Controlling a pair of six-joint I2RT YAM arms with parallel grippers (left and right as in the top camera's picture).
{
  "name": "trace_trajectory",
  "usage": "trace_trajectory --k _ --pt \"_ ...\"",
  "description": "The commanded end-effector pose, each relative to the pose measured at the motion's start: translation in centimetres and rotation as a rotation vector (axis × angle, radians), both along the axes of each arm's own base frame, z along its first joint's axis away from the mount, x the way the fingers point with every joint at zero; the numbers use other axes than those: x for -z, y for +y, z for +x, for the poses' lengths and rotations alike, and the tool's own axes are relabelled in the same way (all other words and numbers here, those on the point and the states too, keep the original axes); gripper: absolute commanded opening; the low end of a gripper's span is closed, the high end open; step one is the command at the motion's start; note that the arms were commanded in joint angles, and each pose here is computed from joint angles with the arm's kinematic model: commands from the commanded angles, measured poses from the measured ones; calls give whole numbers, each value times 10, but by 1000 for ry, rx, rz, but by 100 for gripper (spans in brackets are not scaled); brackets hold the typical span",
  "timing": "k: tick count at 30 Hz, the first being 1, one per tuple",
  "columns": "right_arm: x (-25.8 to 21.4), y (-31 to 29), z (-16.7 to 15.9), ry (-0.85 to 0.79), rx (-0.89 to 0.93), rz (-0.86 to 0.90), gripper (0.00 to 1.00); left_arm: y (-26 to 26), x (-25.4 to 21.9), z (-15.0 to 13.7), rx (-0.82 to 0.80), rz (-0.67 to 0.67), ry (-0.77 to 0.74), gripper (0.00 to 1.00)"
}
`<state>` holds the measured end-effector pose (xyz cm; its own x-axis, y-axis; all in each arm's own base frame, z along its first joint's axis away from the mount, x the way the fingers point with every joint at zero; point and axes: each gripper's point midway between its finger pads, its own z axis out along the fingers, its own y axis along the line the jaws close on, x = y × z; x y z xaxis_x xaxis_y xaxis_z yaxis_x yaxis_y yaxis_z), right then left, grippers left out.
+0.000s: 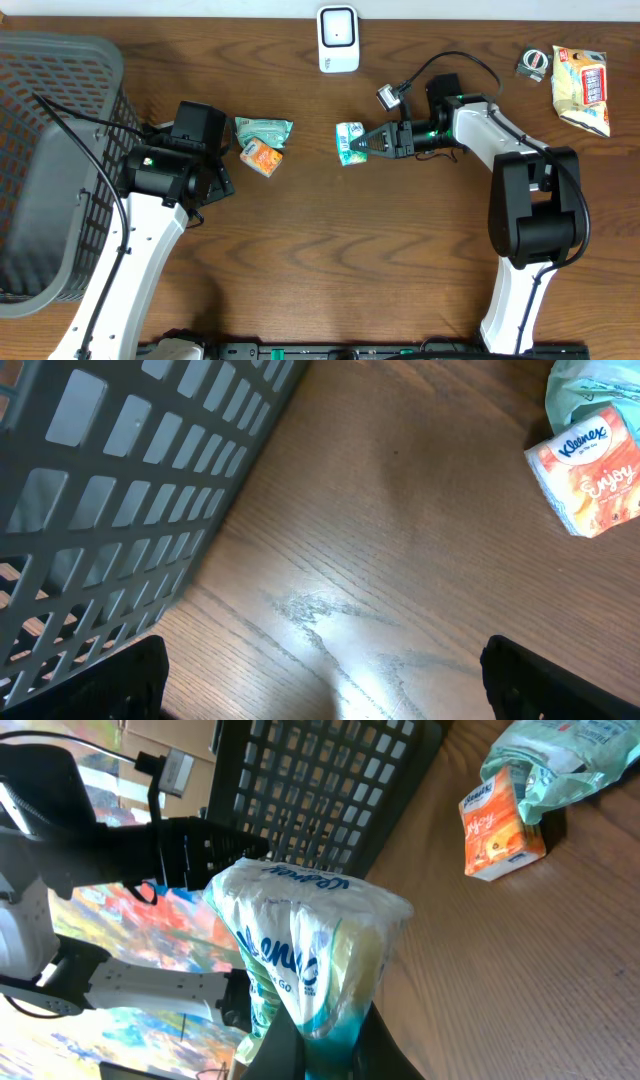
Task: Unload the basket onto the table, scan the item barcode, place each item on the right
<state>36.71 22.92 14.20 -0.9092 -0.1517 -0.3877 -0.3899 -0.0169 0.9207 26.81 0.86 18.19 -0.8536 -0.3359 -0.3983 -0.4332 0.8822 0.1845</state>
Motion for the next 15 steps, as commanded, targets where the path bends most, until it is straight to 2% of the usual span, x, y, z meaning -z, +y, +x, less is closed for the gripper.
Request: trace_trajectory --k 1,15 --pt "-14 3 -4 -35 -11 39 1 4 -3 0 -13 9 -10 98" --pt "-12 3 -3 -41 -11 34 1 4 -3 0 -13 9 -10 98"
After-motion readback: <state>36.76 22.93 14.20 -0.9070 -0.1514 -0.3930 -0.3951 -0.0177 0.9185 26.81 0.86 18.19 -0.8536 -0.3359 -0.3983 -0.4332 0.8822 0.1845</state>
